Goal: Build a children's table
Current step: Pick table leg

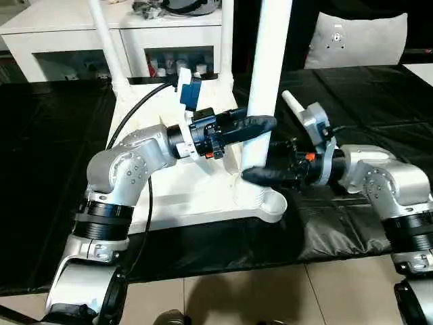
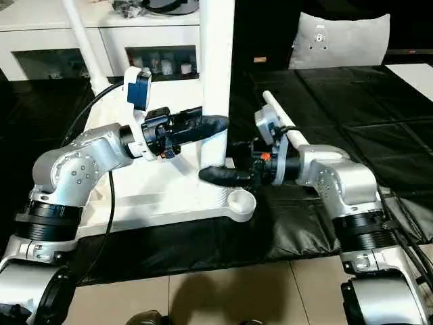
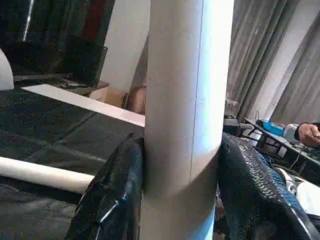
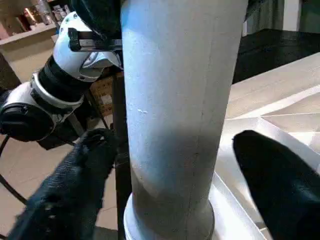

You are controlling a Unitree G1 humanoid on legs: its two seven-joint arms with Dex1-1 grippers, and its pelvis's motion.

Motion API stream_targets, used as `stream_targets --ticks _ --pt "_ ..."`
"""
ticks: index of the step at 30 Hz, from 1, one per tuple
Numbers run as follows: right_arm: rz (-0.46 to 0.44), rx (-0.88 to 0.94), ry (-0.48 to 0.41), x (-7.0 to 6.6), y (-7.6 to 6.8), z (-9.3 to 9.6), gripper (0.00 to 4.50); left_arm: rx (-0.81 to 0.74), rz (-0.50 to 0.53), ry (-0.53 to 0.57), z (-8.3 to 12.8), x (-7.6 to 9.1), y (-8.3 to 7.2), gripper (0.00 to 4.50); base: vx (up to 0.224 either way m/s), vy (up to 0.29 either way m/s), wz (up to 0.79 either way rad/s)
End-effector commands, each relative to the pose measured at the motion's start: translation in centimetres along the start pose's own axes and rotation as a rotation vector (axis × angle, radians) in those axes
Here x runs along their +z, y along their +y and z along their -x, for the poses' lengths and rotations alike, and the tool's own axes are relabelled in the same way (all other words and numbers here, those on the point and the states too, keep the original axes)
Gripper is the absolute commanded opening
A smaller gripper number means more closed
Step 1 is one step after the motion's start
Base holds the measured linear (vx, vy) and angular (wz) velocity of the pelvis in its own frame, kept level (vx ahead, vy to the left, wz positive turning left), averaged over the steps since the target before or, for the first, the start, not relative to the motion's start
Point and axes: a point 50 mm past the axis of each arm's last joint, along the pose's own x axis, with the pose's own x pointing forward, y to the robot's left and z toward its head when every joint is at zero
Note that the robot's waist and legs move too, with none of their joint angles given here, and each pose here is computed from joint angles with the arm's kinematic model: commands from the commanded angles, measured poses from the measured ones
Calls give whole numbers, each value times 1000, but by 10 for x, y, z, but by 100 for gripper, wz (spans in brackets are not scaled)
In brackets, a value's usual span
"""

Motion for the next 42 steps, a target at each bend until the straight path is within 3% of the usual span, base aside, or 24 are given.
stream_targets --ticks 1,17,18,25,36,39,42 --pt "12 32 -8 4 3 -3 377 -33 -32 7 -3 6 -6 185 0 0 0" --pt "-14 71 -14 0 4 -13 253 -38 -36 9 -8 3 -9 185 0 0 0" --pt "-15 72 -14 -1 4 -14 229 -38 -37 10 -9 2 -9 185 0 0 0" --pt "-19 75 -15 0 3 -14 194 -44 -46 28 -10 0 -9 185 0 0 0" --pt "10 34 10 -3 -1 -14 189 -52 -54 57 -7 -2 -9 184 0 0 0" --pt "-27 40 -14 -1 -1 -13 259 -56 -57 66 -7 -3 -9 184 0 0 0" --pt "-32 49 -27 2 0 -12 279 -56 -59 71 -6 -3 -9 184 0 0 0"
